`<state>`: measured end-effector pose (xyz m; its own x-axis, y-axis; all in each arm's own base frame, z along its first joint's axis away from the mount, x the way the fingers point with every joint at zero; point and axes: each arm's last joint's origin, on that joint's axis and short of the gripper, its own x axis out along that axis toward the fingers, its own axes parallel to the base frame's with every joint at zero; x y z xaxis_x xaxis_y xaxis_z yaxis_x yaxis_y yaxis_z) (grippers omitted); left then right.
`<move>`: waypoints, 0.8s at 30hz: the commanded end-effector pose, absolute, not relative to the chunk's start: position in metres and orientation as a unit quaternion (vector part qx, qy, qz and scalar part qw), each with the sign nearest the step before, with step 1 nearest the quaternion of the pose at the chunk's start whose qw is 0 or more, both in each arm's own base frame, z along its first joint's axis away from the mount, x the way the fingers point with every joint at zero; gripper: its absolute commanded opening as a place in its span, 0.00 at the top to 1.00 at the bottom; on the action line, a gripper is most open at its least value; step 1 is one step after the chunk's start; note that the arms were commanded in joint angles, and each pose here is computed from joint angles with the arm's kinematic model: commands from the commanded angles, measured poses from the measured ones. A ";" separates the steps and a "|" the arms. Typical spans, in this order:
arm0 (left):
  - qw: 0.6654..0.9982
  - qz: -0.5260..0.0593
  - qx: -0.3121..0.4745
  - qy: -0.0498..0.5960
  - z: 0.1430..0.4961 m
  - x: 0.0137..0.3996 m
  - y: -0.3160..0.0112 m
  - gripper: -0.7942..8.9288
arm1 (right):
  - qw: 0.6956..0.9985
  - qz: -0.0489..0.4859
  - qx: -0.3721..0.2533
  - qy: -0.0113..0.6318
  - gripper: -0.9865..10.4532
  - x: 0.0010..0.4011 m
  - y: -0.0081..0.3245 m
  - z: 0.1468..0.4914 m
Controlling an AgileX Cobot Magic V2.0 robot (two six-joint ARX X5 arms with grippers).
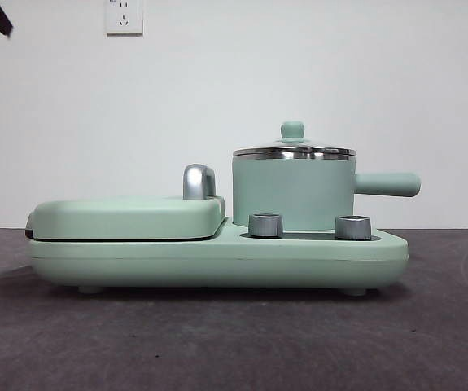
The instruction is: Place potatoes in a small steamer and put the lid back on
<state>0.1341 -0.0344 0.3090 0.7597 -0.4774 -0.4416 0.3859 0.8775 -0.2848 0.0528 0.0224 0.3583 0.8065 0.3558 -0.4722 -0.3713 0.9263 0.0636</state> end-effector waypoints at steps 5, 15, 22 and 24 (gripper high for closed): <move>0.928 -0.223 -0.120 0.275 0.310 0.120 -0.032 0.64 | 0.949 0.192 -0.013 0.249 0.64 0.052 0.022 0.359; 0.929 -0.224 -0.118 0.271 0.311 0.114 -0.031 0.91 | 0.950 0.193 -0.014 0.244 0.90 0.052 0.022 0.360; 0.929 -0.224 -0.118 0.271 0.311 0.114 -0.031 0.91 | 0.950 0.193 -0.014 0.243 0.90 0.052 0.022 0.360; 0.929 -0.224 -0.118 0.271 0.311 0.114 -0.031 0.91 | 0.950 0.193 -0.014 0.244 0.90 0.052 0.022 0.360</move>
